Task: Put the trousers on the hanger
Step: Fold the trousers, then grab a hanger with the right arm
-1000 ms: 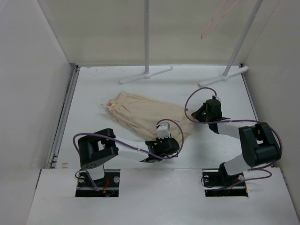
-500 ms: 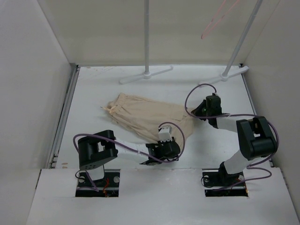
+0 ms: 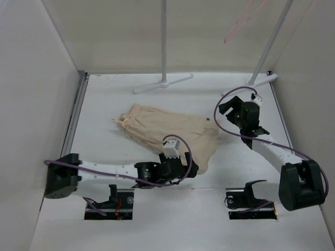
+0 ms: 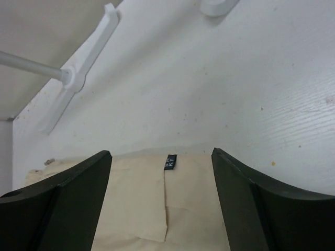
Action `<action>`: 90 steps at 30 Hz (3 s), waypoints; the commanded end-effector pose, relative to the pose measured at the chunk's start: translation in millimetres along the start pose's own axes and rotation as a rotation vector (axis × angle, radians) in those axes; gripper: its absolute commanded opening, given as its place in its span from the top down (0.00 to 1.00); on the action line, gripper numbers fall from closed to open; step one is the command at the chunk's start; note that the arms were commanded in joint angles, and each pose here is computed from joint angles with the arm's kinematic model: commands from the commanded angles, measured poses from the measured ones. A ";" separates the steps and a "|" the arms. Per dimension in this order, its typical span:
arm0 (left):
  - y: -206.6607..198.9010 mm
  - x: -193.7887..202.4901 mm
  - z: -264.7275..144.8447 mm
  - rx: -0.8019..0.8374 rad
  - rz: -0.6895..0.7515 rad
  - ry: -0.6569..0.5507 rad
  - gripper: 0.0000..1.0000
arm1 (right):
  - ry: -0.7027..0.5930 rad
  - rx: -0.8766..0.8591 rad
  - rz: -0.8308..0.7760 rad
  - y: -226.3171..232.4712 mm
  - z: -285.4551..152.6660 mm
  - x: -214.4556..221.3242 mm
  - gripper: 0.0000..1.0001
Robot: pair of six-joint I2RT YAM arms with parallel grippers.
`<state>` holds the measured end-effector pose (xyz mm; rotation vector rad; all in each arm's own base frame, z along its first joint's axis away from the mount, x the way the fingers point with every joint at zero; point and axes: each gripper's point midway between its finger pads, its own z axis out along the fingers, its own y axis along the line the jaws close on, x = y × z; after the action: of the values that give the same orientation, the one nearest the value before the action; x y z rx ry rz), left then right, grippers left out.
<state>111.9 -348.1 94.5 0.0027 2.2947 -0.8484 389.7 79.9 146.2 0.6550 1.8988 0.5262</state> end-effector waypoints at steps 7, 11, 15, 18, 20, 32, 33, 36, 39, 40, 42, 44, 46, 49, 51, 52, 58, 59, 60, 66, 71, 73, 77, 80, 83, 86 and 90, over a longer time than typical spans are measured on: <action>61.8 -176.5 -50.0 -0.176 -0.028 -0.488 0.48 | -0.006 -0.089 -0.116 37.7 -47.7 22.9 0.74; 117.1 -252.9 4.2 -0.238 -0.133 -0.534 0.64 | 0.105 -0.178 -0.168 66.0 -58.6 72.7 0.87; 178.5 -291.0 45.6 -0.315 -0.220 -0.521 0.67 | 0.177 -0.186 -0.173 67.7 -59.2 109.9 0.83; 243.1 -279.5 48.3 -0.455 -0.290 -0.525 0.68 | 0.231 -0.161 -0.171 56.4 -56.0 137.3 0.80; 289.6 -258.2 41.6 -0.557 -0.353 -0.519 0.68 | 0.265 -0.135 -0.173 45.4 -53.4 154.3 0.80; 327.4 -210.9 -53.4 -0.638 -0.521 -0.643 0.61 | 0.306 -0.133 -0.250 44.0 -64.4 171.6 0.41; 323.8 -214.5 -61.2 -0.640 -0.516 -0.657 0.61 | 0.304 -0.144 -0.263 47.8 -71.3 171.4 0.36; 309.1 -224.5 -87.2 -0.638 -0.496 -0.719 0.55 | 0.324 -0.169 -0.300 52.9 -92.1 180.5 0.25; 287.5 -231.8 -93.3 -0.590 -0.453 -0.736 0.51 | 0.343 -0.162 -0.304 45.5 -107.8 193.5 0.22; 277.4 -232.7 -90.1 -0.561 -0.431 -0.724 0.51 | 0.329 -0.142 -0.294 39.3 -110.0 192.8 0.21; 253.1 -228.8 -78.3 -0.500 -0.378 -0.684 0.51 | 0.318 -0.094 -0.274 25.2 -112.4 192.0 0.22; 229.3 -225.1 -67.0 -0.445 -0.329 -0.657 0.51 | 0.332 -0.056 -0.262 14.1 -113.7 195.5 0.30; 201.4 -221.5 -53.3 -0.380 -0.270 -0.631 0.51 | 0.358 -0.001 -0.268 0.8 -112.8 203.3 0.37; 168.9 -216.8 -28.7 -0.310 -0.195 -0.593 0.50 | 0.389 0.047 -0.272 -8.4 -109.7 213.6 0.59; 164.1 -211.3 -10.1 -0.299 -0.186 -0.559 0.50 | 0.391 0.063 -0.282 -5.9 -106.4 214.2 0.69; 166.3 -208.6 -3.2 -0.301 -0.189 -0.543 0.50 | 0.395 0.074 -0.284 -6.0 -104.7 215.0 0.71; 260.7 -205.7 -3.5 -0.514 -0.310 -0.549 0.52 | 0.337 0.075 -0.320 4.7 -103.8 193.6 0.34; 276.5 -205.7 -10.0 -0.545 -0.341 -0.560 0.52 | 0.315 0.065 -0.328 9.4 -107.2 183.1 0.26; 284.8 -206.2 -15.9 -0.550 -0.366 -0.565 0.52 | 0.293 0.048 -0.332 17.1 -111.9 171.0 0.21; 233.6 -232.7 -38.2 -0.361 -0.340 -0.642 0.46 | 0.095 -0.175 -0.300 101.8 -154.8 64.6 0.12; 180.4 -241.1 -48.7 -0.239 -0.258 -0.662 0.44 | -0.236 -0.424 -0.264 204.0 -210.9 -81.3 0.60; 164.6 -230.7 -42.6 -0.191 -0.233 -0.626 0.45 | -0.387 -0.456 -0.260 233.4 -226.2 -145.1 0.75; 128.1 -194.1 -25.1 -0.080 -0.167 -0.513 0.49 | -0.537 -0.427 -0.247 263.8 -210.5 -242.2 0.60; 108.1 -169.5 -17.7 -0.023 -0.122 -0.452 0.49 | -0.535 -0.448 -0.218 283.4 -176.7 -289.4 0.26; 99.6 -150.2 -11.4 0.000 -0.086 -0.399 0.49 | -0.509 -0.490 -0.192 296.5 -146.0 -319.1 0.20; 100.0 -136.3 -7.0 0.001 -0.057 -0.360 0.49 | -0.469 -0.521 -0.177 301.0 -112.4 -338.9 0.16; 107.7 -123.8 -2.5 -0.014 -0.044 -0.325 0.48 | -0.426 -0.530 -0.147 293.5 -75.1 -349.5 0.14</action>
<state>231.1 -231.0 108.0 -0.2063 2.0180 -0.7709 507.4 61.1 588.7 0.2948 1.2902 0.5899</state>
